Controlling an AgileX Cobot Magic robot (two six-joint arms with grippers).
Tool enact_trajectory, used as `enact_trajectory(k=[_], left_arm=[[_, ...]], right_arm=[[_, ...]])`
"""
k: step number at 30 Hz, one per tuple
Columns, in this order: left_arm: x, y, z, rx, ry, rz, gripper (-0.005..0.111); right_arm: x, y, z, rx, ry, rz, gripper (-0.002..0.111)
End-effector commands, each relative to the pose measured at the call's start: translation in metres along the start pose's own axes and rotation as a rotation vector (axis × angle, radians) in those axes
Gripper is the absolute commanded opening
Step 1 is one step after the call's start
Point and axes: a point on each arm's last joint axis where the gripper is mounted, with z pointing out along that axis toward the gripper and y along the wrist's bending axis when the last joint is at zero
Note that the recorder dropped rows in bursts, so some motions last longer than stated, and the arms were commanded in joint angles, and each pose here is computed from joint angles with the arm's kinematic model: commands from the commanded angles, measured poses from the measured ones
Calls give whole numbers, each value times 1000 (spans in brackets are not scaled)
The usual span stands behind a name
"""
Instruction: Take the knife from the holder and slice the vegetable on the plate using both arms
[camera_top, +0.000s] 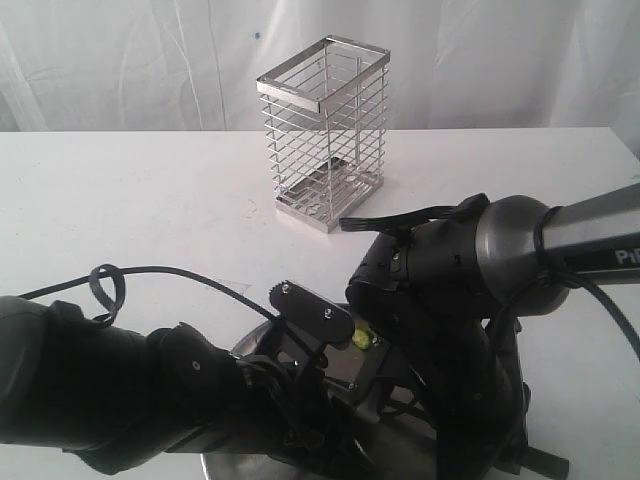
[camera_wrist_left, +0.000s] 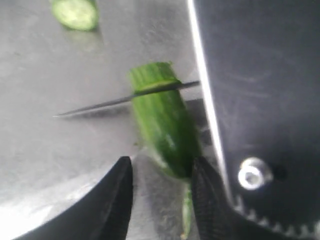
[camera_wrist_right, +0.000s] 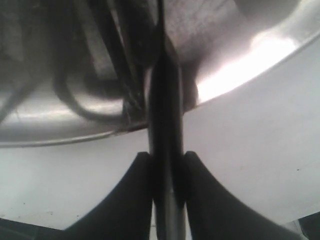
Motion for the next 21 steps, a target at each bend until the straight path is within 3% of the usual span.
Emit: enact_trajectory(k=[1, 14, 21], left_arm=[[2, 6, -7, -44, -25, -29, 43], [5, 4, -7, -15, -2, -37, 43], [-2, 8, -14, -67, -63, -36, 43]], right_arm=[[7, 5, 10, 13, 56, -42, 0], [10, 5, 15, 30, 76, -39, 0], [10, 4, 15, 42, 77, -42, 0]])
